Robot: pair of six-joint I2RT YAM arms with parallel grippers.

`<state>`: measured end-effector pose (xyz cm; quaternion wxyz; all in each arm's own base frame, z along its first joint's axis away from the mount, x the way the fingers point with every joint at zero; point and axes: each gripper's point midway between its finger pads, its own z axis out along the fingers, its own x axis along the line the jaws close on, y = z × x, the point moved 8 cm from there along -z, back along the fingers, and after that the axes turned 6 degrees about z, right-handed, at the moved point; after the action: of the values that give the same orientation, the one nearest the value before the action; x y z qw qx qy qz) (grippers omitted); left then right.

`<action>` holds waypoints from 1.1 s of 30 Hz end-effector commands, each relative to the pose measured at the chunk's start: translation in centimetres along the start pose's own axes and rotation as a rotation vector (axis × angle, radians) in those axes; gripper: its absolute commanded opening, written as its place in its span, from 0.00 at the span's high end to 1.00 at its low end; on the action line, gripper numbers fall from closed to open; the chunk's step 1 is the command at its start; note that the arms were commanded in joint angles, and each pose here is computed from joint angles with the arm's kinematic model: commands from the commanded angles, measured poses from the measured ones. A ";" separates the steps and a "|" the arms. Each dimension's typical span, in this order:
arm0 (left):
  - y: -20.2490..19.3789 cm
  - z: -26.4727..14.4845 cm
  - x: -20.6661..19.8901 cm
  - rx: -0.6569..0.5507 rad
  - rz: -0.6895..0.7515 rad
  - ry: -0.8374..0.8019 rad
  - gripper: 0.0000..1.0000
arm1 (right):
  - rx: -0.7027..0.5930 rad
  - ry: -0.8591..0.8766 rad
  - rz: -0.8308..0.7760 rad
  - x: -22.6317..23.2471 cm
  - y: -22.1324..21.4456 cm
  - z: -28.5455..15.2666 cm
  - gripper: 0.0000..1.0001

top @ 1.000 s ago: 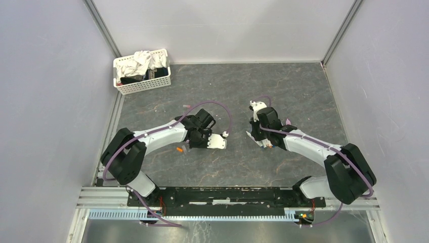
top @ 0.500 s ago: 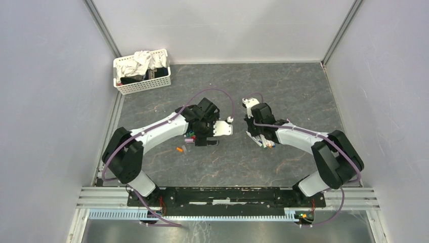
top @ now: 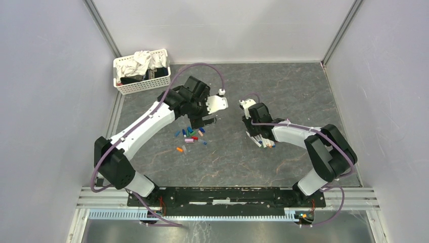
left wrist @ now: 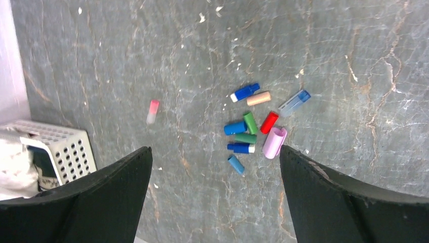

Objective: Open the pen caps

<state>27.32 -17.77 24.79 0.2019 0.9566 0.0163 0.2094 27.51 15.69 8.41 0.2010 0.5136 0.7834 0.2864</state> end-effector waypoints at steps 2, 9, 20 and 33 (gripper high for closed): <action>-0.3 -3.3 1.6 -0.038 -0.149 0.087 0.00 | -0.039 0.010 0.011 0.0 0.5 -0.1 0.66; -1.6 -5.4 3.6 -0.056 -0.206 0.267 0.00 | -0.099 0.001 0.056 -0.2 0.2 -1.7 0.78; -3.8 -6.8 6.9 -0.099 -0.392 0.353 0.00 | -0.239 0.024 0.108 -0.1 3.9 -6.0 0.60; -11.1 -7.0 10.6 -0.231 -0.789 0.666 0.00 | -0.458 -0.296 0.336 -7.1 6.6 -12.4 0.02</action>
<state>34.04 -4.33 30.82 0.2980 0.7805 0.3801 0.3970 26.31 11.41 20.97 0.3343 0.5576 0.6312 0.4230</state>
